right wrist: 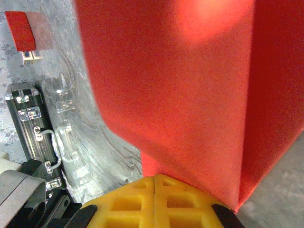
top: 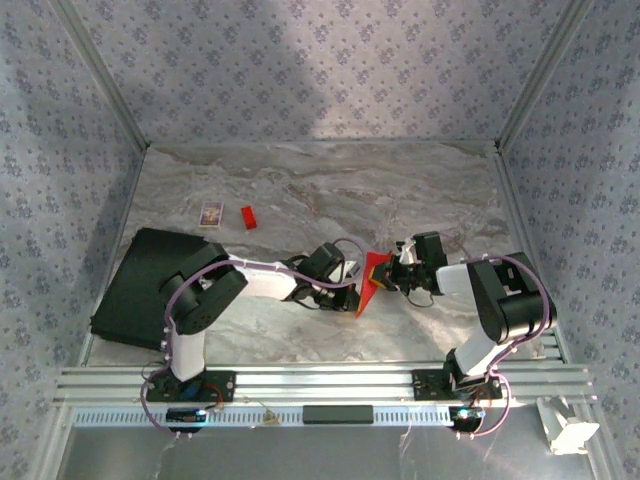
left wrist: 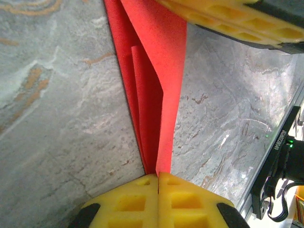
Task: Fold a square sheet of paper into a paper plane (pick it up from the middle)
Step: Third fold the triangle at the center of the table.
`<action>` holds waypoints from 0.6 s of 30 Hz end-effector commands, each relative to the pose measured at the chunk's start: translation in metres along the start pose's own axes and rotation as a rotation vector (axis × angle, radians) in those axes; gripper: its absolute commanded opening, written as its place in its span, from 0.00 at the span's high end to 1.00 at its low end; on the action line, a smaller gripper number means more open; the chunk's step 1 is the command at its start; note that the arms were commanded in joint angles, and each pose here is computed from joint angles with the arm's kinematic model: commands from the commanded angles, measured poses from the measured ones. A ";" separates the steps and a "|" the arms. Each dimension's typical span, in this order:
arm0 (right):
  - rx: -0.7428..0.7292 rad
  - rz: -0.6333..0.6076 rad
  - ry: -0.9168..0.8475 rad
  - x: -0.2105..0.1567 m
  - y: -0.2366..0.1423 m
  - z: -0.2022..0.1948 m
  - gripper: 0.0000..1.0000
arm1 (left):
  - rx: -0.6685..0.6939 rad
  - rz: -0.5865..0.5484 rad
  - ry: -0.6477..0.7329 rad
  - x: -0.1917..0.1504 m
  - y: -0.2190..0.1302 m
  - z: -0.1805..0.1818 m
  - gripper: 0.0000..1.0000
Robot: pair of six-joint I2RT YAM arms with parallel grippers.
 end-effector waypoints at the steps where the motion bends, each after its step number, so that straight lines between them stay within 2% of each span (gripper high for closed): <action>1: -0.129 -0.010 0.058 -0.005 0.003 -0.030 0.95 | 0.013 0.086 0.004 -0.017 -0.007 -0.002 0.95; 5: -0.131 -0.007 0.059 -0.006 0.003 -0.030 0.95 | 0.002 0.020 0.016 -0.006 -0.014 -0.013 0.87; 8: -0.131 -0.007 0.059 -0.006 0.003 -0.030 0.95 | 0.006 -0.030 0.013 0.004 -0.018 -0.017 0.77; 12: -0.130 -0.007 0.057 -0.006 0.003 -0.029 0.95 | -0.012 -0.066 -0.014 0.014 -0.018 -0.016 0.72; 18: -0.127 -0.003 0.057 -0.007 0.004 -0.029 0.95 | -0.055 -0.092 -0.049 0.024 -0.015 -0.014 0.73</action>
Point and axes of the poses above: each hand's point on the last joint's axis, 136 mm out from that joint toward the fingers, its own y axis out along the fingers, its own z axis along the line the jaws close on, x = y × z, the point moved 6 cm from there along -y, back along the fingers, and after that the axes turned 3 degrees about y, right-handed, at the moved point
